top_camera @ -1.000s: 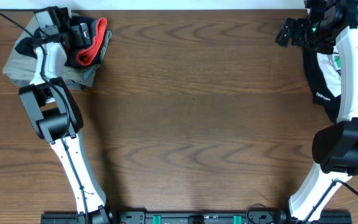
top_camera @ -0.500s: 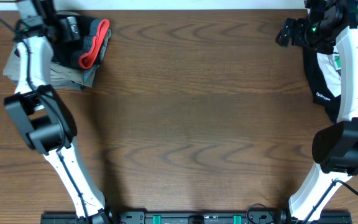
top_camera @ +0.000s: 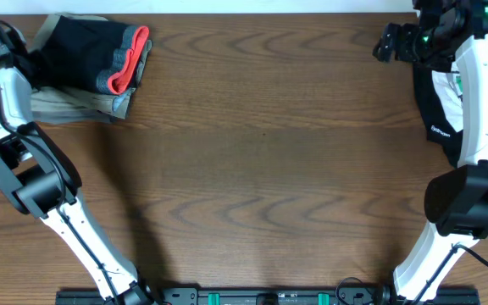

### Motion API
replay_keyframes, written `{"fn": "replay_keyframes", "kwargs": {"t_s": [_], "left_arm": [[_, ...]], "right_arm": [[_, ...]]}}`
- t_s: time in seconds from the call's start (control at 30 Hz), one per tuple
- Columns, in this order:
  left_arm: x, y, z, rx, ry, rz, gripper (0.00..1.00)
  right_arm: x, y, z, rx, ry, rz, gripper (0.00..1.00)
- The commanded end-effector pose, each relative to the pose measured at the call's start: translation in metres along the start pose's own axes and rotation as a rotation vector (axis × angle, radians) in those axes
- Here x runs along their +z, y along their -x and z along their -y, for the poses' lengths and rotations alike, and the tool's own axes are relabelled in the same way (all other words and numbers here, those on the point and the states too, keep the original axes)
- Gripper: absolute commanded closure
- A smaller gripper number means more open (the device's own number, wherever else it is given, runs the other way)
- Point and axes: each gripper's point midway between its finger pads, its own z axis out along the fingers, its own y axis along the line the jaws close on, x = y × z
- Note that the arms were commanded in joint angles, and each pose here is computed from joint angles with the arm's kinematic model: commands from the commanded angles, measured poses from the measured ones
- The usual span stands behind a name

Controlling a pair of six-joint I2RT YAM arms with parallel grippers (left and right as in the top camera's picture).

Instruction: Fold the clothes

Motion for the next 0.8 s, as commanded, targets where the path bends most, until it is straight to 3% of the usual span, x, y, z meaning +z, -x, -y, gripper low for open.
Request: {"fn": "replay_keyframes", "kwargs": {"t_s": [0.0,0.3,0.57,0.67,0.77], "left_arm": [[0.029,-0.036,-0.010,-0.023,0.017,-0.101,0.56],[0.007,-0.031,-0.028,-0.071,0.036,-0.111,0.56],[-0.072,0.014,-0.019,-0.065,0.024,-0.010,0.55],[-0.111,0.035,-0.013,-0.056,0.019,0.059,0.38],[-0.148,0.052,-0.008,-0.049,0.014,0.126,0.30]], "right_arm": [[0.008,-0.003,-0.012,-0.019,0.022,-0.017,0.01],[0.008,-0.002,-0.013,-0.026,0.022,-0.010,0.01],[0.008,-0.001,-0.014,-0.027,0.023,-0.007,0.01],[0.008,-0.001,-0.014,-0.027,0.023,-0.006,0.01],[0.008,0.001,-0.014,-0.030,0.024,0.000,0.01]]}}
